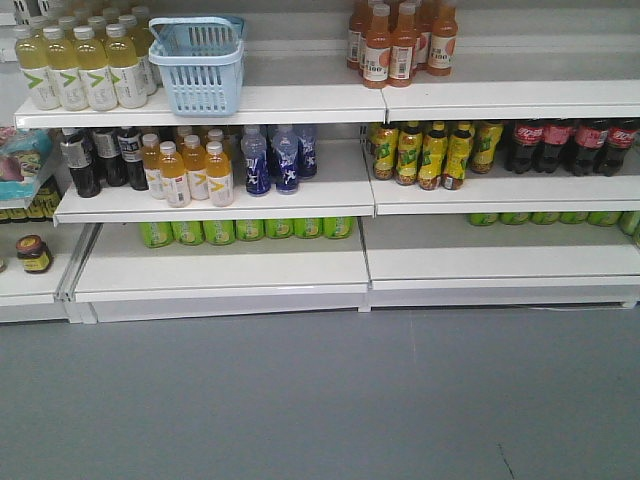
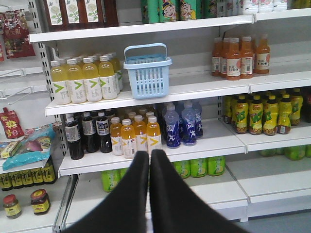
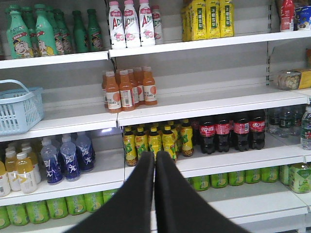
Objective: Place coke in basket with both arms
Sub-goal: 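Drive the base toward the shelf holding the light-blue basket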
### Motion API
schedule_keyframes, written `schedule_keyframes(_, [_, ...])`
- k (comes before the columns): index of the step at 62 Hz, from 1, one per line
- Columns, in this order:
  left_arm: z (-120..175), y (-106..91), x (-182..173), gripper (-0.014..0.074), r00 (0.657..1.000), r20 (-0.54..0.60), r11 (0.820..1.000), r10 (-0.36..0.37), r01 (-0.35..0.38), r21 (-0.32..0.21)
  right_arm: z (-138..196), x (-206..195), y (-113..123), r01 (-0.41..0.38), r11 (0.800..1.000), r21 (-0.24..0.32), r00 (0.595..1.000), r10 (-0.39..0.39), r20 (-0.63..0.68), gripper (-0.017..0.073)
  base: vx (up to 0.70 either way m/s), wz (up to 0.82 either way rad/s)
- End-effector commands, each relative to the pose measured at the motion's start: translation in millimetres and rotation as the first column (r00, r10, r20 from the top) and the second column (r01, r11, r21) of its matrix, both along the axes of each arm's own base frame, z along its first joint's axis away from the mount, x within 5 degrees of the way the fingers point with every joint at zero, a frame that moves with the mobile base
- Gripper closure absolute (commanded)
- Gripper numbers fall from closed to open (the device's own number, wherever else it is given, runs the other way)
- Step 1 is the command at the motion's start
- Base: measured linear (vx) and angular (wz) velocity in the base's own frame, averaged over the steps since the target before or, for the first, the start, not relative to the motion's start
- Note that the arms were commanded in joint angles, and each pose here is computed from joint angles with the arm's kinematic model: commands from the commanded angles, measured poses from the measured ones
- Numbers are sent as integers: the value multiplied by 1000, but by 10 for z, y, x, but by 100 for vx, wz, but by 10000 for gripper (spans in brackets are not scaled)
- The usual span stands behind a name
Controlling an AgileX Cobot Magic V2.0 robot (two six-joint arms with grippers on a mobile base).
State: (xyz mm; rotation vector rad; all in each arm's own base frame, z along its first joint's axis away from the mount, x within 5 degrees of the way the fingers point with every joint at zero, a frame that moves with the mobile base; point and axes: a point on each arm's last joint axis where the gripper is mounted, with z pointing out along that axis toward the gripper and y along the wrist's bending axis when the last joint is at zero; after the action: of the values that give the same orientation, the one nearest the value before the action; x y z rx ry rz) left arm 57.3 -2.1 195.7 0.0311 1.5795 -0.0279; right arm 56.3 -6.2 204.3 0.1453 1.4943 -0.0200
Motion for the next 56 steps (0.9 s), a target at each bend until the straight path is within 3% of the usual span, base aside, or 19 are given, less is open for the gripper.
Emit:
schedule_keyframes(1, [183,0,-34,599,993,120,1000,-1,2,-6,45,-13,9,-4,1000,-18,997,5,75,567,17,-1])
schedule_keyframes(56, [183,0,-34,599,993,120,1000,-1,2,-6,45,-13,9,-4,1000,-18,997,5,75,567,9,5])
